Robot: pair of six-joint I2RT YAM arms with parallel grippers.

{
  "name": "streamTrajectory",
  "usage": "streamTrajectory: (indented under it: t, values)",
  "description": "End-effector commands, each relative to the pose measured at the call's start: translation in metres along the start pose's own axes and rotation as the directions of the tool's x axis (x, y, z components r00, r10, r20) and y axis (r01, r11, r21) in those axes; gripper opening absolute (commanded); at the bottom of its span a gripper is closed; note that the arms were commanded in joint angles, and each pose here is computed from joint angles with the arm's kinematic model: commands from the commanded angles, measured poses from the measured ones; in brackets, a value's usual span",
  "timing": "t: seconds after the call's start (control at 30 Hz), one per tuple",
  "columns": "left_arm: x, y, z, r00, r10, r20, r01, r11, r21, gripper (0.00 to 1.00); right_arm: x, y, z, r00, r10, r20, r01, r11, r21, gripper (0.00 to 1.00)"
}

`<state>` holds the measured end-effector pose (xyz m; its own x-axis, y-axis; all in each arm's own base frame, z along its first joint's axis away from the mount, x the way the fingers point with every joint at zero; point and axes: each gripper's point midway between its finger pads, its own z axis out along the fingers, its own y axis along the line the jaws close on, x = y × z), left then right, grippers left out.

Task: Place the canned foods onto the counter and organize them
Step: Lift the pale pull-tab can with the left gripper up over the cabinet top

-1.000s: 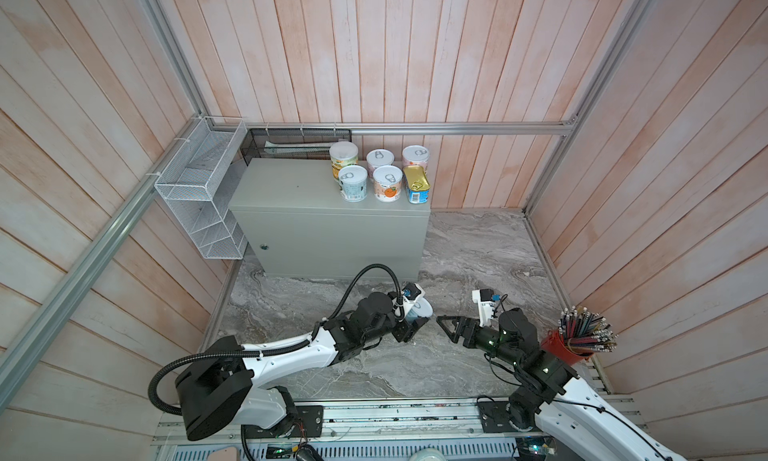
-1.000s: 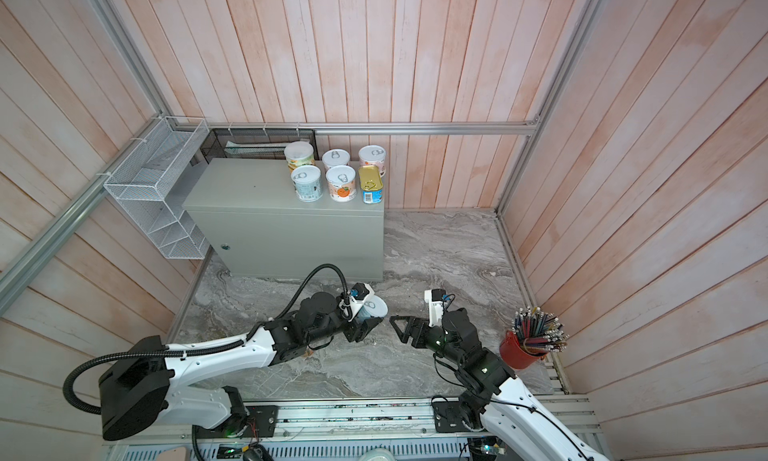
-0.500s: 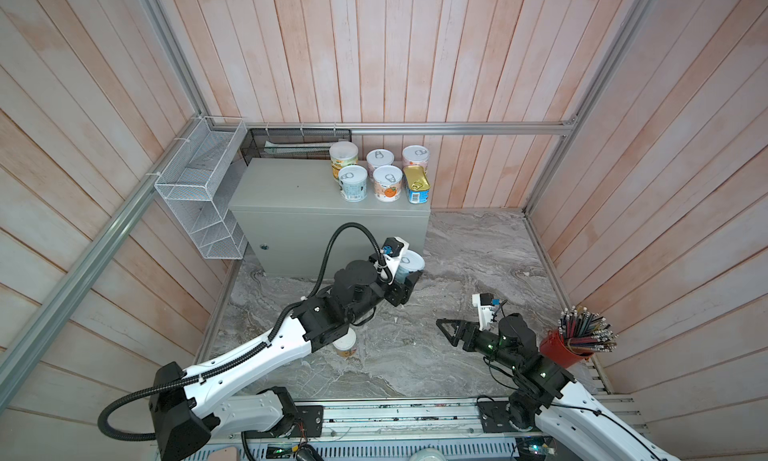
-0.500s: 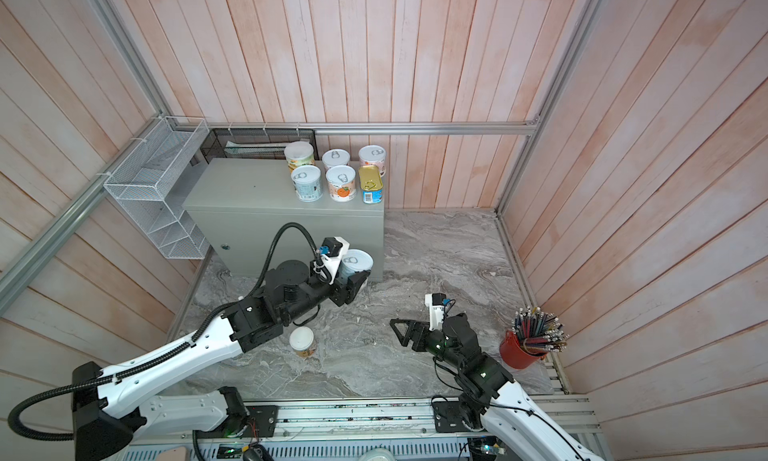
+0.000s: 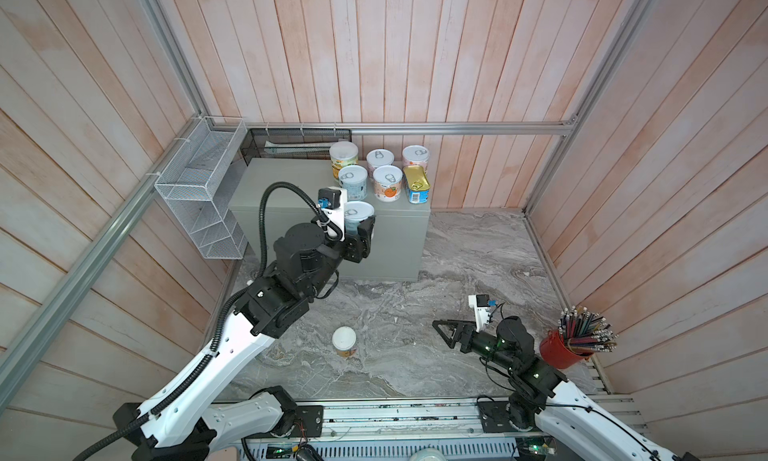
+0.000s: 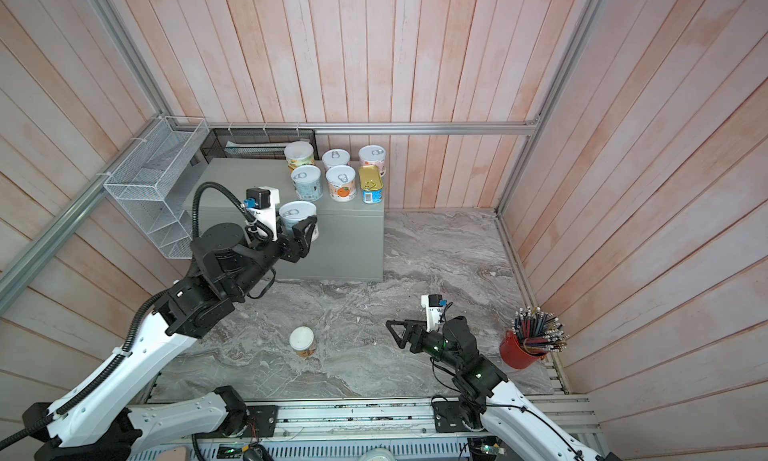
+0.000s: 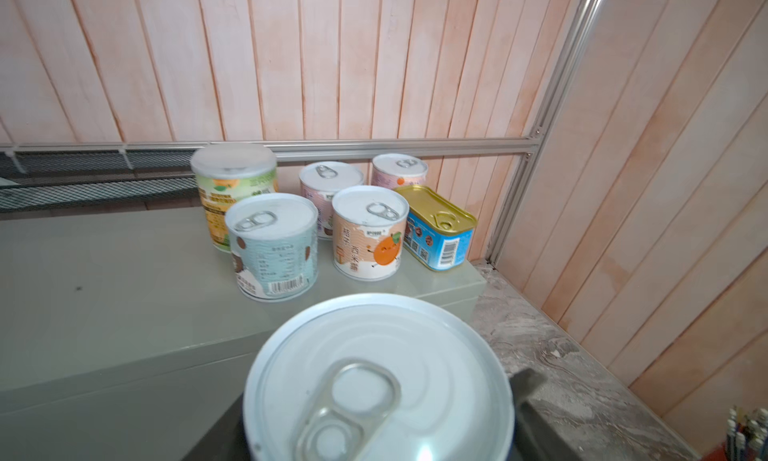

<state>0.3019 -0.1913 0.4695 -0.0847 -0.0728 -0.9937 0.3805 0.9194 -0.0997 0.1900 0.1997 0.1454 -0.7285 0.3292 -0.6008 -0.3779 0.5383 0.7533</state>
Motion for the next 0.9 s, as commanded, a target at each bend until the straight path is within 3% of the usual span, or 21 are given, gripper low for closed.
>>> streamTrajectory:
  t: [0.0,0.33,0.6,0.87]
  values:
    - [-0.045,0.017,-0.011,0.995,-0.019,0.099,0.025,0.998,-0.059,0.52,-0.002,0.010,-0.001,0.999,-0.039,0.021,0.041,0.997,-0.064,0.91]
    - [-0.083,0.040,0.033,0.989,0.002,0.149,0.018,0.991,-0.133,0.52,0.005,0.004,0.000,0.997,-0.079,-0.004,0.078,0.996,-0.050,0.92]
    - [-0.101,0.086,0.077,0.989,0.009,0.145,0.021,0.978,-0.206,0.52,0.011,-0.006,0.001,0.997,-0.079,-0.014,0.078,0.997,-0.025,0.93]
    - [-0.091,0.133,0.103,0.992,0.009,0.123,0.026,0.960,-0.280,0.51,0.009,-0.013,0.006,0.994,-0.108,-0.026,0.109,0.994,0.009,0.95]
